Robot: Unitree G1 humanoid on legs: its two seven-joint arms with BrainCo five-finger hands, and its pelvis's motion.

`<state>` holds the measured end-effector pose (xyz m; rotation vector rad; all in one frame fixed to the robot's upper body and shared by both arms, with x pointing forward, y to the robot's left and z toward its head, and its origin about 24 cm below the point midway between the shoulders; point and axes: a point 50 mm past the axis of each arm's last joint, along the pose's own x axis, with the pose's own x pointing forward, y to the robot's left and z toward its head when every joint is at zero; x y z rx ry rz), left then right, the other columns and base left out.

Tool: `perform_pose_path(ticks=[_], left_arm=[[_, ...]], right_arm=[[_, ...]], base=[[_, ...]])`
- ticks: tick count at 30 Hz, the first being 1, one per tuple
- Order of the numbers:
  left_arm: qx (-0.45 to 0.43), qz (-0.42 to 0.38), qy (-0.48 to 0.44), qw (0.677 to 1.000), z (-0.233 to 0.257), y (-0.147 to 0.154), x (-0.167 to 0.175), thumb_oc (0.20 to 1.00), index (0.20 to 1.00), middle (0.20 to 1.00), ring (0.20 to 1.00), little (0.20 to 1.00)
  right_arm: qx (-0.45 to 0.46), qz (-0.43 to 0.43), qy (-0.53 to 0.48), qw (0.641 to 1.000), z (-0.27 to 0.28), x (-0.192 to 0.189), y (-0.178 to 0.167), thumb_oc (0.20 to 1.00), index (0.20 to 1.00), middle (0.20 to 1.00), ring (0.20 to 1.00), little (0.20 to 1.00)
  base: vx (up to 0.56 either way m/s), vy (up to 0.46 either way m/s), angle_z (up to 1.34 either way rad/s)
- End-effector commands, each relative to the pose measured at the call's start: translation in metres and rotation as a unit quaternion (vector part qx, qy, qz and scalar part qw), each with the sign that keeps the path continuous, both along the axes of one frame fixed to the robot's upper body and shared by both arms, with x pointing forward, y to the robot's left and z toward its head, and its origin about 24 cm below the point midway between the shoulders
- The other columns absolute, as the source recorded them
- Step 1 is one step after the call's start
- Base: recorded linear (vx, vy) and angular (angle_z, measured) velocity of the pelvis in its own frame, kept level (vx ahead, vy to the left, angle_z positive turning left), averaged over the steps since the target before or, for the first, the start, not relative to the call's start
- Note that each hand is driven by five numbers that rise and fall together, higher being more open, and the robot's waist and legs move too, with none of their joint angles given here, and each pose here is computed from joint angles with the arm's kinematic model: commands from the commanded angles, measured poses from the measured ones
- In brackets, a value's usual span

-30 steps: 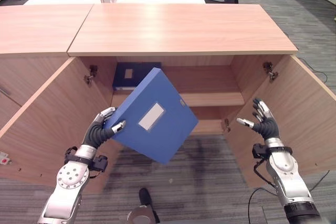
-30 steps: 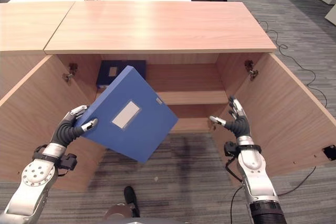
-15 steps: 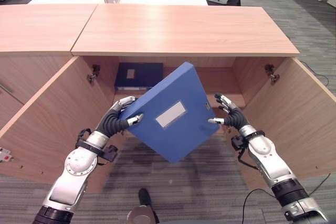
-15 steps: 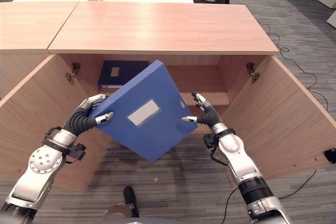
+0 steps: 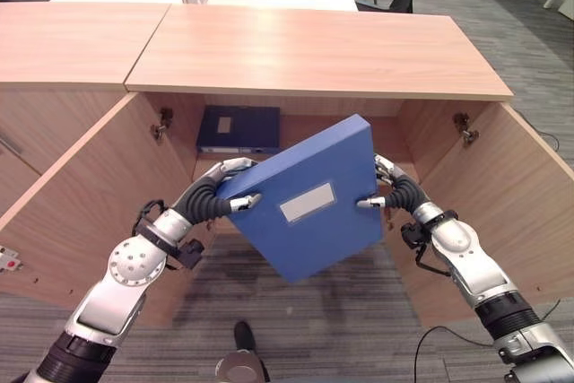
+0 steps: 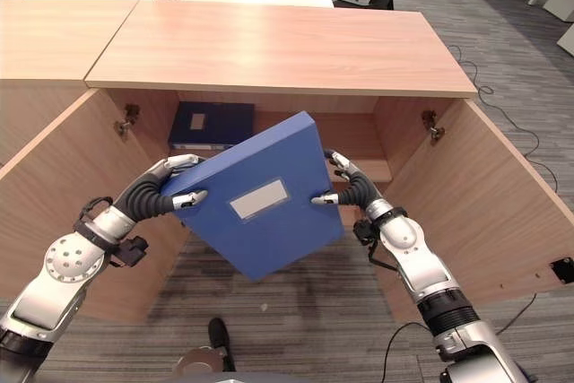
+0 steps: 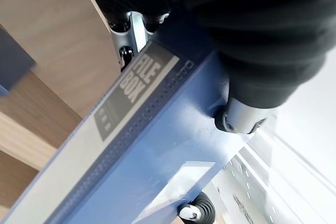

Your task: Put the empty folder in the office cabinet

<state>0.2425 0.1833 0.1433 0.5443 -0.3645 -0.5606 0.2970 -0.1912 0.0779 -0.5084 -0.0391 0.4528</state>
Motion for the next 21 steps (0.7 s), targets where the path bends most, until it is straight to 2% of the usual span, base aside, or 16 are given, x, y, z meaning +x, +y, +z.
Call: perform_pose_path(ticks=[1,2,11,12,13,15,19,21], left_arm=[[-0.122,-0.152,-0.042,0.98,0.029,-0.044,-0.01,0.2,0.2,0.2,0.2,0.2],[-0.125,-0.184,-0.064,0.973,0.04,-0.055,-0.011,0.2,0.2,0.2,0.2,0.2],[-0.152,-0.241,-0.125,0.95,0.065,-0.094,-0.006,0.2,0.2,0.2,0.2,0.2],[-0.158,-0.246,-0.127,0.948,0.067,-0.098,-0.006,0.2,0.2,0.2,0.2,0.2],[-0.172,-0.257,-0.134,0.942,0.072,-0.104,-0.006,0.2,0.2,0.2,0.2,0.2],[-0.177,-0.259,-0.137,0.94,0.075,-0.106,-0.006,0.2,0.2,0.2,0.2,0.2],[-0.218,-0.258,-0.126,0.933,0.076,-0.107,-0.005,0.2,0.2,0.2,0.2,0.2],[-0.238,-0.245,-0.092,0.935,0.067,-0.108,0.001,0.2,0.2,0.2,0.2,0.2]], right_arm=[[0.044,0.056,-0.008,0.997,0.01,0.01,0.024,1.0,1.0,1.0,1.0,1.0],[0.083,0.092,0.022,0.992,0.003,0.009,0.044,1.0,1.0,1.0,1.0,1.0],[0.231,0.244,0.136,0.932,-0.011,-0.015,0.121,1.0,1.0,1.0,1.0,1.0],[0.245,0.258,0.15,0.922,-0.012,-0.018,0.129,0.617,0.617,0.617,0.617,0.617],[0.275,0.272,0.171,0.906,-0.015,-0.023,0.142,0.2,0.2,0.2,0.2,0.2],[0.286,0.277,0.179,0.9,-0.016,-0.026,0.146,0.2,0.2,0.2,0.2,0.2],[0.375,0.244,0.212,0.869,-0.025,-0.033,0.149,0.2,0.2,0.2,0.2,0.2],[0.462,0.196,0.239,0.831,-0.035,-0.035,0.147,0.2,0.2,0.2,0.2,0.2]], base=[[0.0,0.0,0.0],[0.0,0.0,0.0],[0.0,0.002,0.01],[0.0,0.0,0.0],[0.0,0.0,0.0],[0.0,0.0,0.0],[0.0,0.0,0.0],[0.0,0.0,0.0]])
